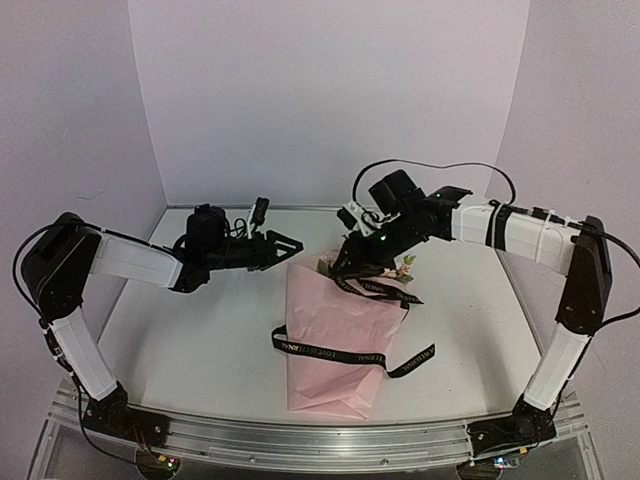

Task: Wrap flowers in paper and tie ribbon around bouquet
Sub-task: Place the right side of the ribbon on the folded bouquet, then cross the ribbon over the folded bouquet.

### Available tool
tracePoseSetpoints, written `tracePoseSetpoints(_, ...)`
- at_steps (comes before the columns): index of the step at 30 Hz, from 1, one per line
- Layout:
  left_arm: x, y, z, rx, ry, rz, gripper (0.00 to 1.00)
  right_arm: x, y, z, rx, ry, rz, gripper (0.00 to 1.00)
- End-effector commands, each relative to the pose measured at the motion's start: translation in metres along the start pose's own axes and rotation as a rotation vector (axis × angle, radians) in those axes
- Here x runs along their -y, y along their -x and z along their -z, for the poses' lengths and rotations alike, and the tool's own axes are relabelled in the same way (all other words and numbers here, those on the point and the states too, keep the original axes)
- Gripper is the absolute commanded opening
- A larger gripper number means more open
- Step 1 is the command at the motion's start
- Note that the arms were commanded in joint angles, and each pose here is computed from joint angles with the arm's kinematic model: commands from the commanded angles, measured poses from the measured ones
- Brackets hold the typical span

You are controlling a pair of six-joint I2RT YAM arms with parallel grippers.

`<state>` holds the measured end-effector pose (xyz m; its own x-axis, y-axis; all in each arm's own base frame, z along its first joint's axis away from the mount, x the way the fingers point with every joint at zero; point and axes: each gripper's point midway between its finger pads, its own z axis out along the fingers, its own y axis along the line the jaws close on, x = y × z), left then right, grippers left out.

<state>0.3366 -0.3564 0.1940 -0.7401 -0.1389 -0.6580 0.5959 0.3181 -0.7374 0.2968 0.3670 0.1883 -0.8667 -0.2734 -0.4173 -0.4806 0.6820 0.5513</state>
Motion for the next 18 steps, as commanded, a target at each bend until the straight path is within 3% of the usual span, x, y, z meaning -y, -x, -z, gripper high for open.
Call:
tracePoseSetpoints(1,-0.021,0.003,0.008,-0.027,0.132,0.016,0.59,0.001,-0.022,0.007,-0.083,-0.030,0.085,0.43)
tracePoseSetpoints(7,-0.016,0.002,-0.008,-0.176,0.151,-0.130,0.59,0.021,-0.040,0.033,-0.040,-0.154,0.082,0.68)
tracePoseSetpoints(13,0.006,-0.036,-0.059,-0.399,0.212,-0.316,0.57,0.048,-0.075,0.043,-0.021,-0.257,0.044,0.63)
tracePoseSetpoints(18,-0.002,-0.072,-0.092,-0.535,0.276,-0.392,0.53,0.073,-0.085,0.060,0.116,-0.340,-0.015,0.58)
